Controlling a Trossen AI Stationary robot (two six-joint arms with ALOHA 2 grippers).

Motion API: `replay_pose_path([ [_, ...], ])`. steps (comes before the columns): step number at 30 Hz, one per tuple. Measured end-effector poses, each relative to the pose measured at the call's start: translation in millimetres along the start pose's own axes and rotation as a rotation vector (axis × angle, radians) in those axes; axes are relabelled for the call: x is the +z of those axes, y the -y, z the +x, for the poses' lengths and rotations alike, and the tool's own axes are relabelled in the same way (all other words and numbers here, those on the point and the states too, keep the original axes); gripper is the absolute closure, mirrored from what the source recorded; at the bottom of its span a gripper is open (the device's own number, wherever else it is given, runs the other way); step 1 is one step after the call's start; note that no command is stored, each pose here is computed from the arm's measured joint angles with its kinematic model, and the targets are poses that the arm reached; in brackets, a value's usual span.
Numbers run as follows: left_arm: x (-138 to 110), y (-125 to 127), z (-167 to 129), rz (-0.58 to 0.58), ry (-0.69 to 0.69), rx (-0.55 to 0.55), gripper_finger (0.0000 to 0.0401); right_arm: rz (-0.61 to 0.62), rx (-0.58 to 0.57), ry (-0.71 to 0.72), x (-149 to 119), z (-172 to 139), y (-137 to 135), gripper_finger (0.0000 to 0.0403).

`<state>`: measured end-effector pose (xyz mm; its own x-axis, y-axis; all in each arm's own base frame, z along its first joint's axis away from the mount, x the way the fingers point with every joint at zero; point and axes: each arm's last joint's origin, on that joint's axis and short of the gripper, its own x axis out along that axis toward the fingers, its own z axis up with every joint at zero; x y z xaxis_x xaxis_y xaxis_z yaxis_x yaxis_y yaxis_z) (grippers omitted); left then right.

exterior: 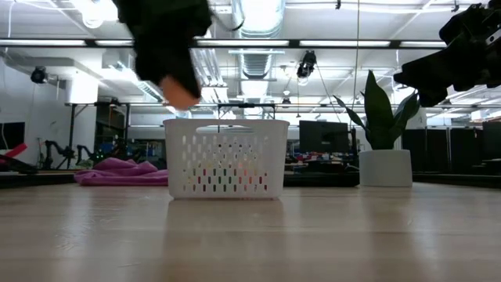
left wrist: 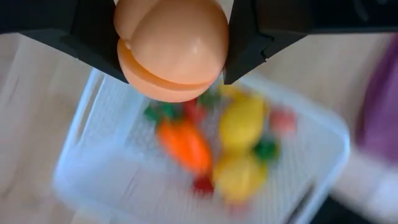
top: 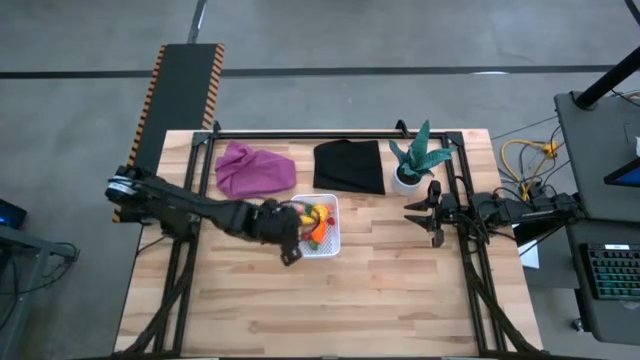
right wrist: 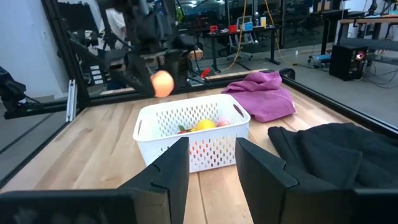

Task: Pick and placing Produce into tupperware
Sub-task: Put the light orange peach into the white bin

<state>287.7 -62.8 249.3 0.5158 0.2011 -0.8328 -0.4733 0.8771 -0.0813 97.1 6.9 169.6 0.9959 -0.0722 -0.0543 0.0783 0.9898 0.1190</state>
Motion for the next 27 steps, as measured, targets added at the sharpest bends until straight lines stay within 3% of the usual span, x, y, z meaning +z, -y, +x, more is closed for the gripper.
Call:
replay_pose_path([
  [7,34.3,-12.6,14.6,0.094,0.165,-0.037,0.0193,0.0,0.0,-0.001,-0.1,0.0,0.0,0.028],
  [19,41.6,-39.8,76.0,0.068,0.047,0.1,0.0192,-0.003,-0.002,-0.014,-1.0,0.9,0.0,0.028],
  [23,43.2,-40.6,77.6,0.108,0.057,0.1,0.0183,-0.003,-0.002,-0.016,-1.2,1.0,0.0,0.028],
  [27,52.6,-37.3,69.4,0.129,0.149,0.057,0.0145,-0.005,0.011,-0.027,-1.9,1.6,-0.5,0.028],
])
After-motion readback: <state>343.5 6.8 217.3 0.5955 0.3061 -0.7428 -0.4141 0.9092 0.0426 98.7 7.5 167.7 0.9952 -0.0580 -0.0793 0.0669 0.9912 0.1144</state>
